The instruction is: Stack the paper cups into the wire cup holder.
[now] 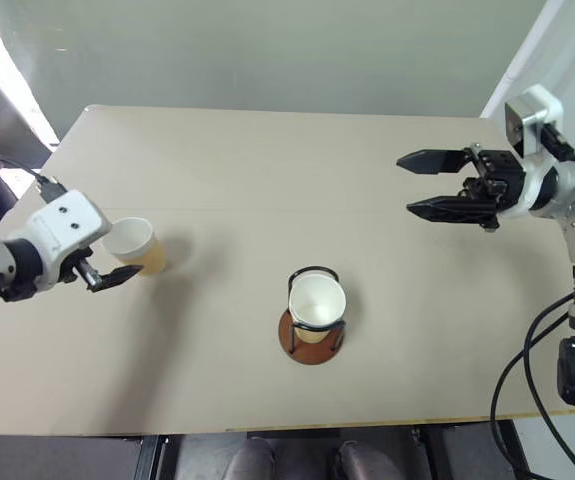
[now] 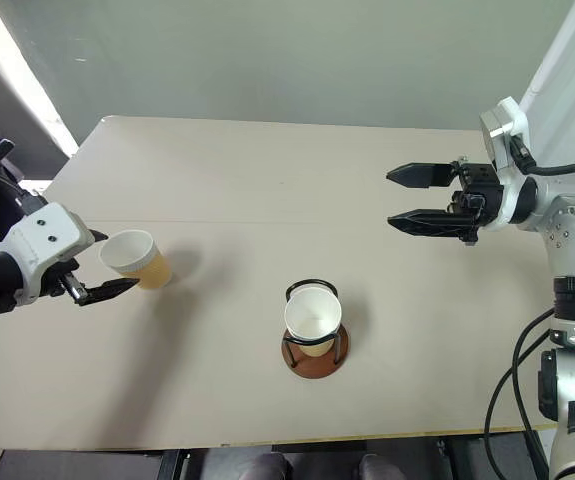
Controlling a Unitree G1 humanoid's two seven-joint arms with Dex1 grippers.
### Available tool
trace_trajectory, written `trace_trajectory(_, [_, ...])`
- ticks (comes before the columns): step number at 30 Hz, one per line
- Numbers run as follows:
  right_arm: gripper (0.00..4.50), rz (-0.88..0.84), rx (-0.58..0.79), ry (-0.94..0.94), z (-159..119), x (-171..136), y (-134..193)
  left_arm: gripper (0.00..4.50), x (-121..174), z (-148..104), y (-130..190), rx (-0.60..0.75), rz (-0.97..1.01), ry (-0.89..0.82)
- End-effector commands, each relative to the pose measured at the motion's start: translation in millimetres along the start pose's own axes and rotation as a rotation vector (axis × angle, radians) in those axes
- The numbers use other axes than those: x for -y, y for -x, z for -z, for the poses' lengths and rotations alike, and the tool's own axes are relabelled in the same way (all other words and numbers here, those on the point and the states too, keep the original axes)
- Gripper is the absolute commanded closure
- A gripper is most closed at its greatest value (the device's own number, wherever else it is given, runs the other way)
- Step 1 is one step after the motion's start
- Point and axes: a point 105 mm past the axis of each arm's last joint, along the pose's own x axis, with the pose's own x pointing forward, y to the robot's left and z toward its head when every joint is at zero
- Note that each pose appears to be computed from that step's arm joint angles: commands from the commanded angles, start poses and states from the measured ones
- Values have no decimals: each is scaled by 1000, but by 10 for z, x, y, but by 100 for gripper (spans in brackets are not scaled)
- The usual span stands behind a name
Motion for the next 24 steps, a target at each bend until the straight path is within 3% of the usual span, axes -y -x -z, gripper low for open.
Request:
trace_trajectory(1, [3, 19, 24, 67, -178, -50, 62, 0, 6, 11, -66, -1, 8, -21])
trace_trajectory(4, [3, 22, 19, 78, -201, -69, 61, 0, 108, 70, -185, -26, 61, -36])
trace_trajectory(7, [0, 27, 16, 88, -220, -91, 57, 58, 135, 90, -295, -23, 71, -46])
trace_trajectory(18, [0, 63, -5, 85, -175, -118, 95, 448, 60, 30, -387, 8, 65, -59])
trace_trajectory(23, [0, 60, -3, 88, -190, -142, 91, 448, 84, -259, -273, 133, 120, -42])
trace_trajectory(24, [0, 51, 0, 87, -207, -166, 92, 448, 126, -537, -168, 261, 173, 5])
